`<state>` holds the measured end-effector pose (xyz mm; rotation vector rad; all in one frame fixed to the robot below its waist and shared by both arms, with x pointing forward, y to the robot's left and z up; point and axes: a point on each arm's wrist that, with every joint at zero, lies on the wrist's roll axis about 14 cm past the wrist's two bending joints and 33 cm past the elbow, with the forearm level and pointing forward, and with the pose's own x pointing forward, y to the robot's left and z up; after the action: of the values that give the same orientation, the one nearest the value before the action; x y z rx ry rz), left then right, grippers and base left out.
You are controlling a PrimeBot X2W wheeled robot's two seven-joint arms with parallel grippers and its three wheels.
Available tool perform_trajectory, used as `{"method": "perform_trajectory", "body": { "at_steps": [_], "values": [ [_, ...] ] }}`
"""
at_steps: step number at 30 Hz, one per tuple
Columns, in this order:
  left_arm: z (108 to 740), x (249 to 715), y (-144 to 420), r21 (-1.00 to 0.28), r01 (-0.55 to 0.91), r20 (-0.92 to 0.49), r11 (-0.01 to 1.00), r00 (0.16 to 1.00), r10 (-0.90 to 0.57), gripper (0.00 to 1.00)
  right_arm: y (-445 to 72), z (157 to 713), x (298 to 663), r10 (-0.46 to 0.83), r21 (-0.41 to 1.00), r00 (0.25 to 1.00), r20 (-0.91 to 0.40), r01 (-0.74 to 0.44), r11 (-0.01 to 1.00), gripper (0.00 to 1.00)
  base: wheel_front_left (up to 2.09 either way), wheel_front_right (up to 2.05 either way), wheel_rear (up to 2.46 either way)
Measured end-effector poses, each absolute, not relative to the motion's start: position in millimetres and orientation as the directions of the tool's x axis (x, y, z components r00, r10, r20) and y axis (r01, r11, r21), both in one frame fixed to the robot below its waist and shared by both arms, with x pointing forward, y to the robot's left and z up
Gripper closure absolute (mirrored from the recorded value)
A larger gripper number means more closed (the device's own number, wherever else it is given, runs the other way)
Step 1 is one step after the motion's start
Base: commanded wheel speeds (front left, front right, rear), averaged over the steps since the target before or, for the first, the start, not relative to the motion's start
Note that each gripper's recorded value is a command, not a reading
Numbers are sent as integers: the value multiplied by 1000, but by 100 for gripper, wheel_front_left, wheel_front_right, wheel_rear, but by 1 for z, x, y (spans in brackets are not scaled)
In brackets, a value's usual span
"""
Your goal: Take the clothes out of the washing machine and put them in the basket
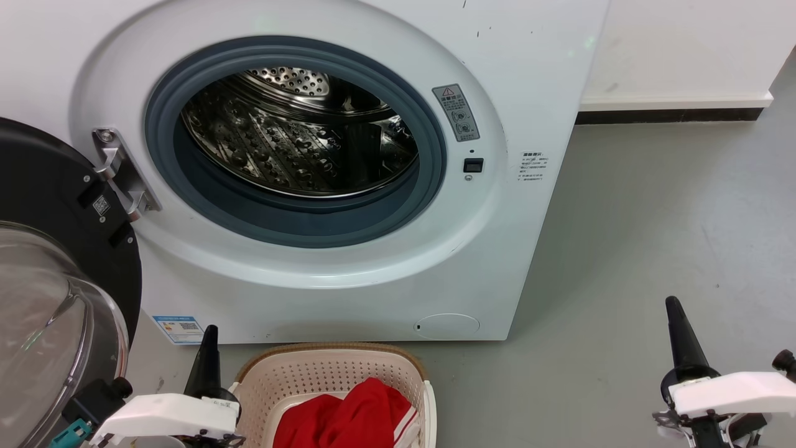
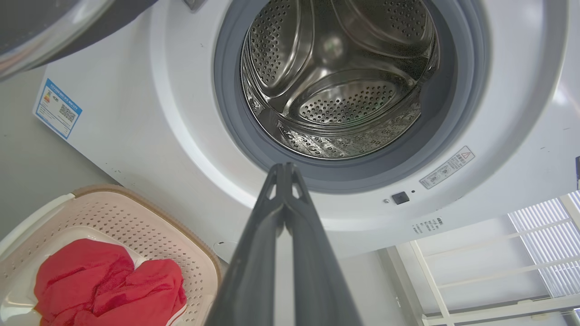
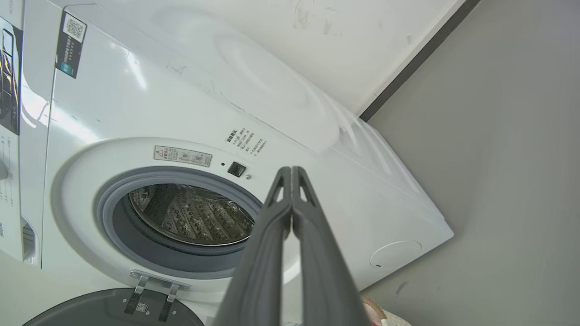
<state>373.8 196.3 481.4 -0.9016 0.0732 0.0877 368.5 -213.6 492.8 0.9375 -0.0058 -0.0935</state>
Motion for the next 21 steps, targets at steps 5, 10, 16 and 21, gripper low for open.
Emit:
{"method": "perform_trajectory", "body": {
  "at_steps": [5, 10, 16, 21],
  "values": [
    [481, 374, 197, -816, -111, -105, 567, 993, 43, 100, -213, 494, 371, -77, 839, 996, -36, 72, 540, 100, 0, 0, 0],
    [483, 377, 197, -849, -102, -98, 518, 995, 36, 100, -212, 494, 372, -71, 867, 997, -41, 70, 493, 100, 0, 0, 0],
    [484, 377, 197, -883, -101, -98, 459, 995, 31, 100, -210, 495, 374, -63, 897, 997, -40, 64, 437, 100, 0, 0, 0],
    [486, 379, 197, -907, -93, -90, 411, 996, 27, 100, -210, 496, 376, -58, 919, 998, -38, 58, 390, 100, 0, 0, 0]
  ]
}}
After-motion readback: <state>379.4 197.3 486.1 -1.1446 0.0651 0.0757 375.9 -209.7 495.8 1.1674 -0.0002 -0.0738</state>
